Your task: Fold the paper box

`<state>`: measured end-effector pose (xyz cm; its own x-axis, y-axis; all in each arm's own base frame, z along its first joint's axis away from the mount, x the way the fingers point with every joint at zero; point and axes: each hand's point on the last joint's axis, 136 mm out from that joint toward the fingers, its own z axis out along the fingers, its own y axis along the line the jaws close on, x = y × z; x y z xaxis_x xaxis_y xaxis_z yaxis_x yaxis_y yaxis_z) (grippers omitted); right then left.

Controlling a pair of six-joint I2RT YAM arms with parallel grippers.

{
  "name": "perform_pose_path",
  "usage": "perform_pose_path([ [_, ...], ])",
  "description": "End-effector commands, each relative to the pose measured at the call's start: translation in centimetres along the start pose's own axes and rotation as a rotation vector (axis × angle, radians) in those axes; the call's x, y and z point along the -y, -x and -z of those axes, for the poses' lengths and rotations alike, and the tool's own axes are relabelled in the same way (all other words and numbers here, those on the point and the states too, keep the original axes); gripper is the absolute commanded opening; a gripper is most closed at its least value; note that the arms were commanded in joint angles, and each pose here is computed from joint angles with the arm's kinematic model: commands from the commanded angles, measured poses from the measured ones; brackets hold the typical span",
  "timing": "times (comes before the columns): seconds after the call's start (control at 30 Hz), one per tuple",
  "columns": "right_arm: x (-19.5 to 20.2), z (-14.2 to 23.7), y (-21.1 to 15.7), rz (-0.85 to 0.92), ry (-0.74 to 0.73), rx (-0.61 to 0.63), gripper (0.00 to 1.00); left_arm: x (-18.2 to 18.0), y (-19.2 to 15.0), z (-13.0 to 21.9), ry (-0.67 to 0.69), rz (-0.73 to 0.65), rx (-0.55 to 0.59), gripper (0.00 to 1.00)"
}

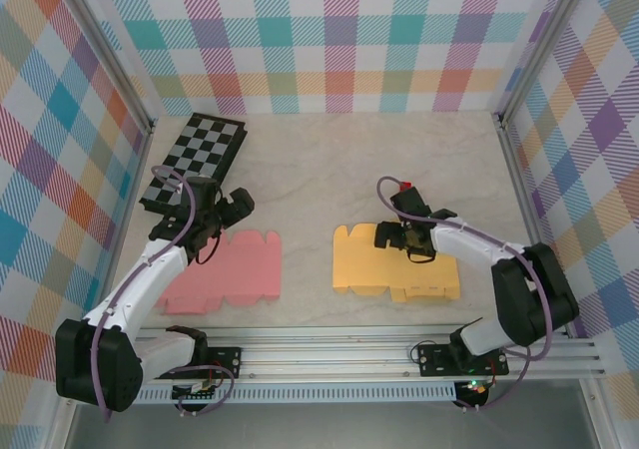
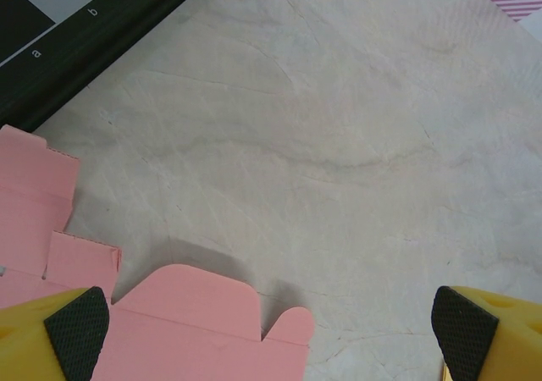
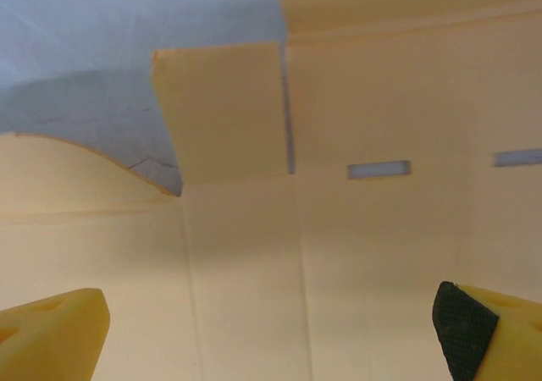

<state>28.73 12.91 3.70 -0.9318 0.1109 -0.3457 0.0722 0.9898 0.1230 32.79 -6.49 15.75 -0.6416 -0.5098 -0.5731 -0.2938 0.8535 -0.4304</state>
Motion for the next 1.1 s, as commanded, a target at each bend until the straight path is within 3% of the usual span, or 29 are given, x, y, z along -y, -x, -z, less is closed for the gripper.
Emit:
perform_pose_path([
  [0.0, -3.1, -1.0, -0.4, 0.164, 0.092, -0.040, 1.00, 0.2, -0.5, 0.2, 0.008, -0.005, -0.035, 1.00],
  [0.33, -10.6, -1.7, -5.9, 0.615, 0.286, -0.209, 1.00, -0.8, -1.1, 0.2, 0.055, -0.025, -0.051, 1.00],
  [0.6, -13.9, 0.3, -5.2, 0.887, 0.421, -0.215, 1.00, -0.9, -1.8, -0.5, 0.052, -0.024, -0.083, 1.00],
  [0.7, -15.6, 2.0, -2.8, 0.934, 0.441, -0.126, 1.00, -0.4, -2.0, -0.9, 0.023, -0.020, -0.093, 1.00],
  [0.83, -17.8, 8.3, 2.3, 0.881, 0.490, 0.110, 1.00, 2.1, -2.6, -1.4, -0.088, -0.041, -0.133, 0.99],
  [1.07, -11.0, 12.0, 8.7, 0.667, 0.328, 0.274, 1.00, 7.9, -5.4, -3.3, -0.247, -0.216, -0.265, 0.98],
])
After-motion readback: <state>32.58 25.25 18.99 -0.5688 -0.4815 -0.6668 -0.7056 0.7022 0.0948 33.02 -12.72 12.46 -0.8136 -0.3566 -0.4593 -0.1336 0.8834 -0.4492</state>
